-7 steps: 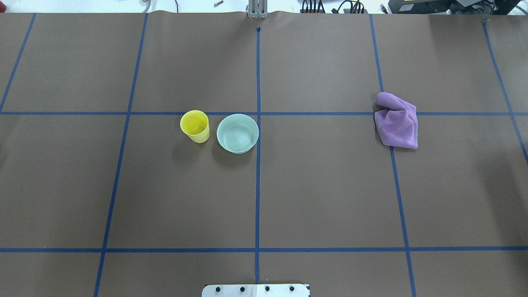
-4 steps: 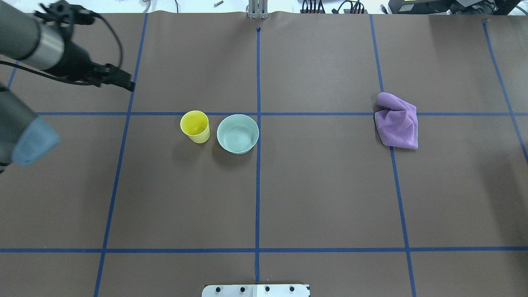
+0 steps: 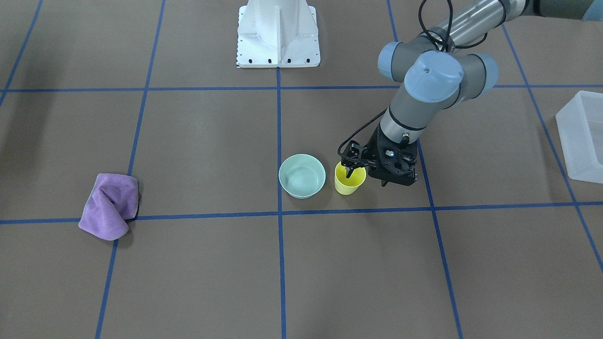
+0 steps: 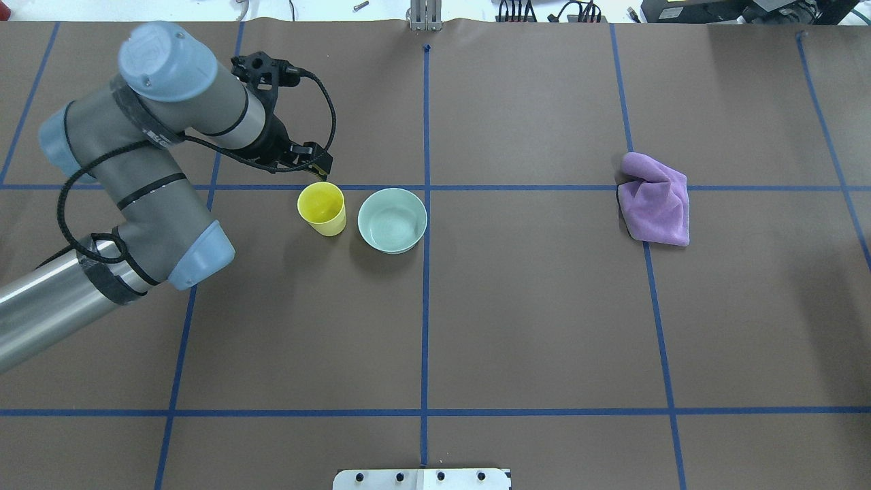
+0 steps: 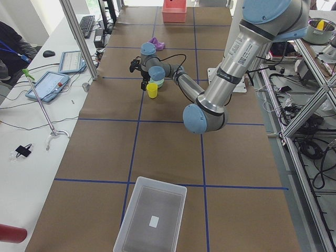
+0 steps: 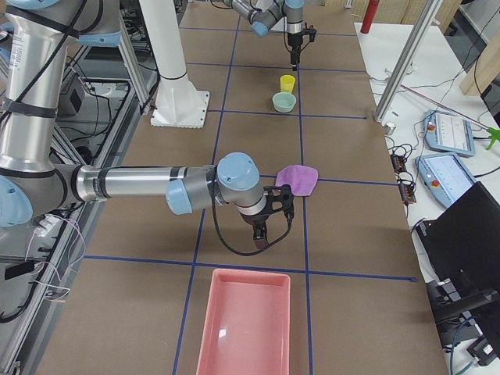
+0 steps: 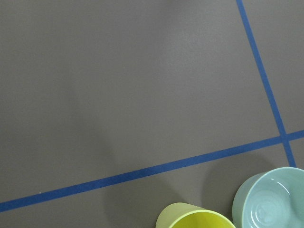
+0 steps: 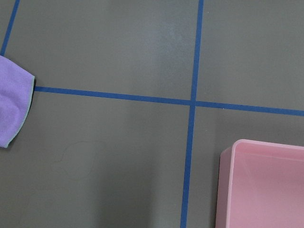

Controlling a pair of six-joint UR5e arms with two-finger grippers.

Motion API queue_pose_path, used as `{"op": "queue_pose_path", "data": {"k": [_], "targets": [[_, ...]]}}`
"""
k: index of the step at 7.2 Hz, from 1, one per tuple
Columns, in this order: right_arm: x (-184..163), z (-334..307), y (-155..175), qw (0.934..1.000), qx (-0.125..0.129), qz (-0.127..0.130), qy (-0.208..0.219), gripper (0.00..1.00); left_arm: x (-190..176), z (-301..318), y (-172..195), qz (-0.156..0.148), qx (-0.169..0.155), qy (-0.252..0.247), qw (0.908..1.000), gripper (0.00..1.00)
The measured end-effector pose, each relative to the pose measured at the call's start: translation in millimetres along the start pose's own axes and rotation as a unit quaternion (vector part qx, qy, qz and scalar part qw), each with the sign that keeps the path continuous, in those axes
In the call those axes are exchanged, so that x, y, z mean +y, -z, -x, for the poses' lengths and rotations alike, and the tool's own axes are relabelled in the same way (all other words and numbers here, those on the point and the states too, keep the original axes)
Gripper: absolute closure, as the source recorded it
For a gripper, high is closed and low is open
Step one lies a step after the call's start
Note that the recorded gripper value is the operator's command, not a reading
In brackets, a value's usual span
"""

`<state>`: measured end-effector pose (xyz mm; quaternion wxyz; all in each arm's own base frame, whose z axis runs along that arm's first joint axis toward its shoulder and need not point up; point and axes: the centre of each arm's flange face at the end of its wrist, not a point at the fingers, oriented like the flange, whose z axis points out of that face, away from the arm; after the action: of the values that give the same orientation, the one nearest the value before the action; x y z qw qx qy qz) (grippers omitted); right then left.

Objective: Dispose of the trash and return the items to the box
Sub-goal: 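Reach the left gripper to the yellow cup and grasp it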

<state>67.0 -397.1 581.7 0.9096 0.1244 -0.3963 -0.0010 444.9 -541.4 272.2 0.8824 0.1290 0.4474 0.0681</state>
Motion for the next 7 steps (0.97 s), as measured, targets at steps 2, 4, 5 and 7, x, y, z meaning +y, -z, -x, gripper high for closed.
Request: {"op": "queue_pose_path", "data": {"k": [2,4,5,7], "targets": [[0,0,0,1.0,0.0,0.0,0.0,0.0,13,-3,-16,0.006,-0.009,-0.006,0.9999,0.63],[-1,-1,0,1.0,0.0,0.0,0.0,0.0,19,4,-22,0.007,-0.018,-0.005,0.9998,1.0],[-1,-1,0,1.0,0.0,0.0,-0.001,0.0,20,6,-23,0.007,-0.019,-0.006,0.9998,1.0],[0,-1,-1,1.0,0.0,0.0,-0.001,0.0,20,-2,-8,-0.002,-0.009,-0.011,0.9999,1.0]]}}
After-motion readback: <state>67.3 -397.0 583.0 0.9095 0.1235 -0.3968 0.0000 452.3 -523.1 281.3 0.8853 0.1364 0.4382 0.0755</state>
